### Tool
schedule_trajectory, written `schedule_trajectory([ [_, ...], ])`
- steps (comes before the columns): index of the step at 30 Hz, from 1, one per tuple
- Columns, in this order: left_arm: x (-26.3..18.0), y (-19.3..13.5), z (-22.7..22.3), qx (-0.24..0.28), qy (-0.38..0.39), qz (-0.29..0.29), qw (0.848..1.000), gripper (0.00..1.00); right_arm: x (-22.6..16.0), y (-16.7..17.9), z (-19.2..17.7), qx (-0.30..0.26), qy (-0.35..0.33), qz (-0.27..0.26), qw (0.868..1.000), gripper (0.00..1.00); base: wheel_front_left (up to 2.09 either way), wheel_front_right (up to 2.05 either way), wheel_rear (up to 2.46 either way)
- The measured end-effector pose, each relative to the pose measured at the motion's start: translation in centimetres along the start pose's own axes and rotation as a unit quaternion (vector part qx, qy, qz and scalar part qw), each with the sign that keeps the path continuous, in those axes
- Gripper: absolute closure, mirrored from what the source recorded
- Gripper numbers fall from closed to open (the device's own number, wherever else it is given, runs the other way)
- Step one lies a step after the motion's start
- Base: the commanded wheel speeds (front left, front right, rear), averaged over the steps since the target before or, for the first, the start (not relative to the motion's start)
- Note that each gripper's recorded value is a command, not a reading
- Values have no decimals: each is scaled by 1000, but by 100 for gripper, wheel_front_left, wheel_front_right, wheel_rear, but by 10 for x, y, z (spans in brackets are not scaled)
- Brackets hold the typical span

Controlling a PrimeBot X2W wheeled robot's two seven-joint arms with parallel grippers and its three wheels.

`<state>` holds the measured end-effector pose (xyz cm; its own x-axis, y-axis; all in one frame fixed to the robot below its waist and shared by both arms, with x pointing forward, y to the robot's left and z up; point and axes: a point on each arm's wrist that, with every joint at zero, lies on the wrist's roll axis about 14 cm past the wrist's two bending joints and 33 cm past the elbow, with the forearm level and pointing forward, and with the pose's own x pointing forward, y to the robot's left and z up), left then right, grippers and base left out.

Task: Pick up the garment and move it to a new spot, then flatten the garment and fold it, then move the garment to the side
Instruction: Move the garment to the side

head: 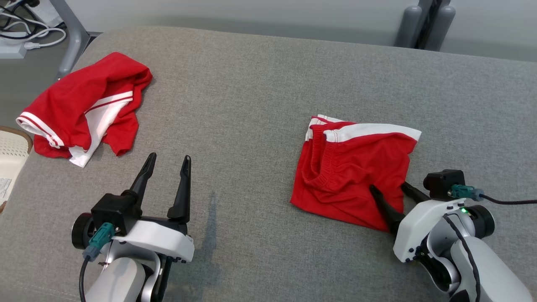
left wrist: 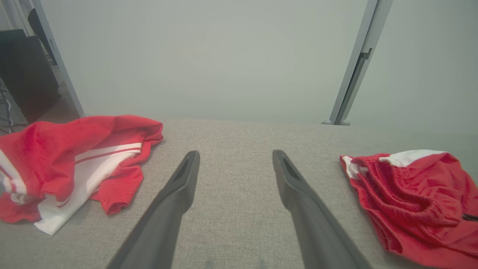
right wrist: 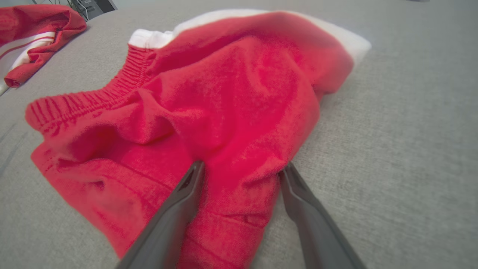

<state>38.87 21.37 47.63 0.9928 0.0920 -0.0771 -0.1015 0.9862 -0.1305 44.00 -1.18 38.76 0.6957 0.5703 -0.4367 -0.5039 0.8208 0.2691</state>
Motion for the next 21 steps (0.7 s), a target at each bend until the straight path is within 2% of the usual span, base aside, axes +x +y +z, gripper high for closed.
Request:
schedule_trajectory([
  [5, 6, 0, 1, 1, -3, -1, 1000, 0, 6, -2, -2, 6, 12, 1, 1000, 0, 0, 0, 0],
  [6, 6, -2, 1, 0, -4, -4, 1000, 0, 6, -2, -2, 14, 12, 2, 1000, 13, 0, 0, 0],
  [7, 7, -2, 1, 0, -4, -5, 1000, 0, 7, -1, -2, 20, 13, 4, 1000, 65, 0, 0, 0],
  [8, 7, -3, 0, 0, -3, -6, 1000, 0, 8, -1, -2, 22, 17, 5, 1000, 100, 0, 0, 0],
  [14, 11, -6, 0, 1, -4, -10, 1000, 0, 7, 3, -2, 19, 23, 18, 999, 100, 0, 0, 0],
  [21, 20, -13, 4, 9, -11, -26, 1000, 0, -12, -16, 12, -34, 11, 11, 999, 100, 0, 0, 0],
])
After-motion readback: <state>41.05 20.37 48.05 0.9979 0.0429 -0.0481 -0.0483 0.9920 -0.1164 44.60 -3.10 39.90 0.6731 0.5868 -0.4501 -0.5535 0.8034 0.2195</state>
